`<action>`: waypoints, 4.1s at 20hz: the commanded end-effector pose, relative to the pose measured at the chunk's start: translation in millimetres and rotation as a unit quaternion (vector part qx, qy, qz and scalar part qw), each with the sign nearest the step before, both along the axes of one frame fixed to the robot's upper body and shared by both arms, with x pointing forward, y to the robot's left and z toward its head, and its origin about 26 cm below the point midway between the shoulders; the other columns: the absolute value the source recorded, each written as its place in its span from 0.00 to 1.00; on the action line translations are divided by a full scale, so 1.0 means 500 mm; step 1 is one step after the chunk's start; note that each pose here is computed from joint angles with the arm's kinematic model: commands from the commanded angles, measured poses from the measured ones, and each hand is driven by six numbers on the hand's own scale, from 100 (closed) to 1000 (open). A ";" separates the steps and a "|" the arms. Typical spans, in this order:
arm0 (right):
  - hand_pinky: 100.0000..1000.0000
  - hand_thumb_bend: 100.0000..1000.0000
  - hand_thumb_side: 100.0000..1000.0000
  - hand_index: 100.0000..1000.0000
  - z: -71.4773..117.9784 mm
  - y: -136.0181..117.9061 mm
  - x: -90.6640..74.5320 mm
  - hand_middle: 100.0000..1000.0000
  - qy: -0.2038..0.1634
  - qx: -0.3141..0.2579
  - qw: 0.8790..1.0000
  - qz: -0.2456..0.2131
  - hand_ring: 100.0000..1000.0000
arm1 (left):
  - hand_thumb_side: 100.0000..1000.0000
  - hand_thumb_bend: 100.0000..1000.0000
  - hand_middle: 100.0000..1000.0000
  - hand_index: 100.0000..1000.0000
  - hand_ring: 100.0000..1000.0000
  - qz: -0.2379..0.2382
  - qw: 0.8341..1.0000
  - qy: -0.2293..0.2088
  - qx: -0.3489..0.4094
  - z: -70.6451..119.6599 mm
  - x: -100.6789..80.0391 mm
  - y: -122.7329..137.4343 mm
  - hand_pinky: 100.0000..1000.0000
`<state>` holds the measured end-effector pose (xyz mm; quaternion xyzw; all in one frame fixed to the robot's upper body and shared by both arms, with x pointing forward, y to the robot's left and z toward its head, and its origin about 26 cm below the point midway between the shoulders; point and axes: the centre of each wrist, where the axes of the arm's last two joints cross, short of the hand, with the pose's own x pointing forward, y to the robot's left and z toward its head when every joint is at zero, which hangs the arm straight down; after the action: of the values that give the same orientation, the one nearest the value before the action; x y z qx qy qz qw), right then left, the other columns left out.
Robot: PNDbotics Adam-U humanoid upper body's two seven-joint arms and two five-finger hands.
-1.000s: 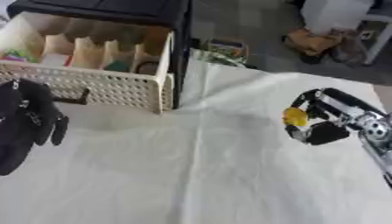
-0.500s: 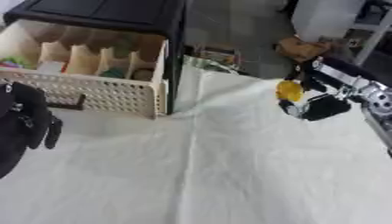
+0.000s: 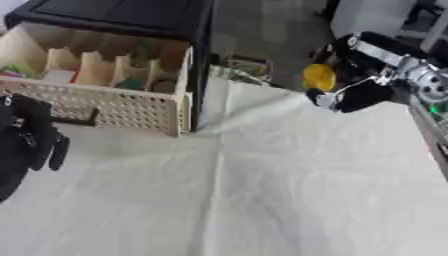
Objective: Pick up objects from table and place into drawer.
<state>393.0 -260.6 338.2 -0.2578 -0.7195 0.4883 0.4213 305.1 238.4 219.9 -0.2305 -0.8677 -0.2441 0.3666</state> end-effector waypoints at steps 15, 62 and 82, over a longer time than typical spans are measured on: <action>0.68 0.22 0.00 0.50 0.120 0.096 0.027 0.00 -0.055 0.041 0.997 0.035 0.52 | 0.49 0.00 0.32 0.60 0.12 -0.020 0.999 -0.010 0.035 0.026 0.000 -0.017 0.17; 0.72 0.38 0.21 0.70 0.169 0.286 0.032 0.00 -0.098 0.064 0.987 0.107 0.60 | 0.41 0.00 0.31 0.59 0.12 -0.067 0.995 -0.027 0.074 0.055 0.003 -0.071 0.17; 0.72 0.38 0.45 0.70 0.235 0.110 -0.232 0.12 -0.238 0.280 0.916 0.162 0.60 | 0.55 0.00 0.32 0.60 0.13 -0.029 0.997 -0.071 0.009 0.043 0.002 -0.018 0.17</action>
<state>295.3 -197.7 444.1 -0.1088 -0.9278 0.2677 0.2360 308.6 223.9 233.6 -0.2423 -0.8748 -0.2754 0.3164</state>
